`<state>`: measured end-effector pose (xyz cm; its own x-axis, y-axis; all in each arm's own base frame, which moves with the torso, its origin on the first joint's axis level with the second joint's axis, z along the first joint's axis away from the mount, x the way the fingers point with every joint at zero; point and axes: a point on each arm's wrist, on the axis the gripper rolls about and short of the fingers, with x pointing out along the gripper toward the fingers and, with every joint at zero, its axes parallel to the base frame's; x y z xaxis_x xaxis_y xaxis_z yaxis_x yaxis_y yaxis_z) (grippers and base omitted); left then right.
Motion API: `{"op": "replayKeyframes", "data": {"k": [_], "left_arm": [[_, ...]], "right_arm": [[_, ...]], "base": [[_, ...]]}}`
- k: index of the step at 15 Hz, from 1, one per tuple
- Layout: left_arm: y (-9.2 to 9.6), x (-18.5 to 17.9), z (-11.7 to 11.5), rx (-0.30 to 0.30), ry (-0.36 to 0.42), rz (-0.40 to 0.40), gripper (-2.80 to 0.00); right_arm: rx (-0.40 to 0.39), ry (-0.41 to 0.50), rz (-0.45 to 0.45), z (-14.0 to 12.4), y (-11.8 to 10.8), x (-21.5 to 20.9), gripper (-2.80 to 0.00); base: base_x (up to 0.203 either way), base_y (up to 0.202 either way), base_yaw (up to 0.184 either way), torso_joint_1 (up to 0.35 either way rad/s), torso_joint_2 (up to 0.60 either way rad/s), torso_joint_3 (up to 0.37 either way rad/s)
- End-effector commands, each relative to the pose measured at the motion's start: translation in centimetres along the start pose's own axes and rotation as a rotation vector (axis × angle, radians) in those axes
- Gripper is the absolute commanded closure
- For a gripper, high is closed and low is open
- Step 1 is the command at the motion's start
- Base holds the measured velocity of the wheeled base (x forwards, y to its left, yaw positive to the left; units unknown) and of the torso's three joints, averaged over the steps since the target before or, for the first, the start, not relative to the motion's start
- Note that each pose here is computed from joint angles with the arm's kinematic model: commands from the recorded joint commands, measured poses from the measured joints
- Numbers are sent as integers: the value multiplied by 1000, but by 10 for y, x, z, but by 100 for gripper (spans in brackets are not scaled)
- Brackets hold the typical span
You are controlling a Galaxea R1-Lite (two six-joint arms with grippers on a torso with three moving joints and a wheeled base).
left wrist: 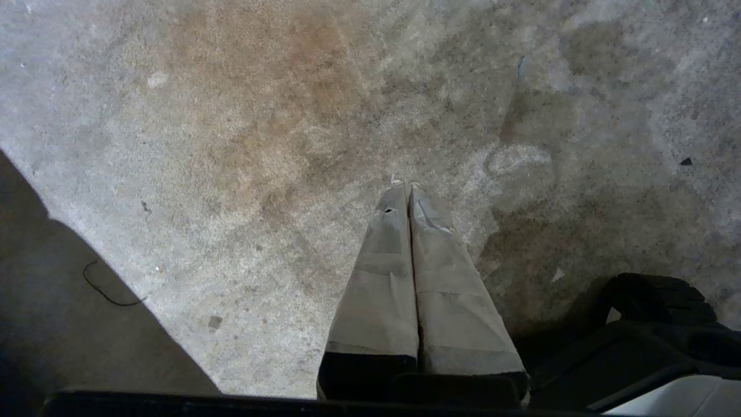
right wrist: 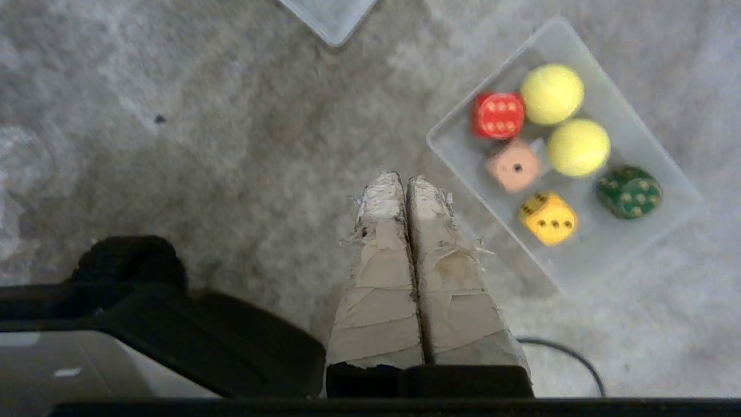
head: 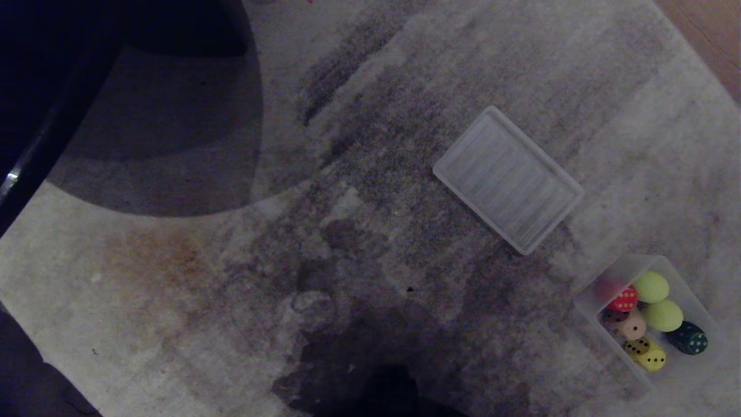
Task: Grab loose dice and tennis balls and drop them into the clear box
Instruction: Close the lid
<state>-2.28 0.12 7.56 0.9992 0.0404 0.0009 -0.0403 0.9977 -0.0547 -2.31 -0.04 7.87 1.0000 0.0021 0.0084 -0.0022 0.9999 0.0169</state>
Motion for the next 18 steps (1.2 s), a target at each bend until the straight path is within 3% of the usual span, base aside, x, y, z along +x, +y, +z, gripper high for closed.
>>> {"op": "replayKeyframes", "data": {"k": [1,5,9,12,17,18], "left_arm": [[0,0,0,0,3,1,0],[0,0,0,0,4,1,0],[0,0,0,0,2,1,0],[0,0,0,0,2,1,0],[0,0,0,0,2,1,0],[0,0,0,0,3,1,0]], "right_arm": [[2,8,-7,26,0,-4,0],[52,245,-24,79,1,34,0],[135,374,-72,100,0,115,0],[188,423,-154,87,-4,189,0],[285,424,-230,42,-2,285,0],[298,421,-236,34,-2,299,-229]], "base": [[0,0,0,0,0,0],[0,0,0,0,0,0],[0,0,0,0,0,0],[0,0,0,0,0,0],[0,0,0,0,0,0],[0,0,0,0,0,0]]}}
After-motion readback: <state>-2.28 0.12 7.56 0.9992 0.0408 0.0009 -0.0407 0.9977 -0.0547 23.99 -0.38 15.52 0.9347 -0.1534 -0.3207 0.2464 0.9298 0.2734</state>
